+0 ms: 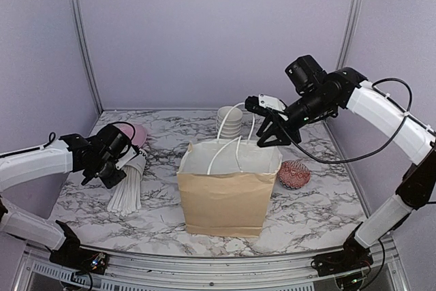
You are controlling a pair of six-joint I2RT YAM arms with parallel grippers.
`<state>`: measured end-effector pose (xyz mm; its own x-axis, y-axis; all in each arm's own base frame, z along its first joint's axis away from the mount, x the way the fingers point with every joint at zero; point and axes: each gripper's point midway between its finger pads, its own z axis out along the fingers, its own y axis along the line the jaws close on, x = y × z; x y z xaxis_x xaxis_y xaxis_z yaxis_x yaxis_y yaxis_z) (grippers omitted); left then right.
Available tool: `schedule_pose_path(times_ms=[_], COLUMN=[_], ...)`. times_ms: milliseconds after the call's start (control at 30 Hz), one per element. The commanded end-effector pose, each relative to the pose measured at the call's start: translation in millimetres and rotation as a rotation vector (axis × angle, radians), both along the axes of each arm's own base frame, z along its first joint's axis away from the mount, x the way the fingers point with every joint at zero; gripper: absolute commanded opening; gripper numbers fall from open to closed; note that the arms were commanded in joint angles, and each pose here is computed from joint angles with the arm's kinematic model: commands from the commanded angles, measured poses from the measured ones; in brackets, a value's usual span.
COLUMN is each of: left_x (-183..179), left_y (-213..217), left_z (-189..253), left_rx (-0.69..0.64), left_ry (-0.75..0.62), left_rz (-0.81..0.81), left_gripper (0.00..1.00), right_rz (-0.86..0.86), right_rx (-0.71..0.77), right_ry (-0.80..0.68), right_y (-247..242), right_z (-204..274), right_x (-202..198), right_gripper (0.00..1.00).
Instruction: Pack the takeout coffee
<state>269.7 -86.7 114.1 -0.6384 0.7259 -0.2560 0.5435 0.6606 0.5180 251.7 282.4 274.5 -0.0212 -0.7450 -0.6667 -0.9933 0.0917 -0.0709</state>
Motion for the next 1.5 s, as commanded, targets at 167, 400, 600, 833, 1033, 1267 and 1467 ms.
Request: schedule_pose_path(times_ms=[167,400,600,833,1033,1267,1467], left_x=[31.8,39.2,40.5,46.9,49.6,52.6,55.5], left_y=[-14.0,-14.3,-13.2,-8.3,-9.1,-11.1,-13.1], left_z=[2.8,-1.2,-16.5,-24.2,-25.5,-30.1,-34.1], left_rx=[0.041,0.076,0.113,0.168,0.167,0.166,0.161], left_ry=[-0.141,-0.153,-0.112,-0.109,-0.129,-0.154,-0.155], left_rz=[-0.125,-0.149,-0.155,-0.132,-0.135,-0.15,-0.144], left_gripper=[0.41,0.41,0.41,0.37,0.3,0.27,0.17], right_rz=[0.04,0.036,0.033,0.033,0.032,0.023,0.021], right_rx=[0.12,0.154,0.164,0.179,0.192,0.201,0.206], right_ry=[-0.032,-0.085,-0.107,-0.124,-0.13,-0.147,-0.154], right_y=[-0.6,-9.1,-14.2,-18.7,-22.4,-28.8,-32.0], right_z=[38.7,55.9,58.5,61.4,60.2,60.7,60.4], right_x=[-21.2,-31.7,-36.9,-43.9,-50.1,-56.4,-60.8], right_gripper=[0.41,0.42,0.42,0.42,0.42,0.42,0.42])
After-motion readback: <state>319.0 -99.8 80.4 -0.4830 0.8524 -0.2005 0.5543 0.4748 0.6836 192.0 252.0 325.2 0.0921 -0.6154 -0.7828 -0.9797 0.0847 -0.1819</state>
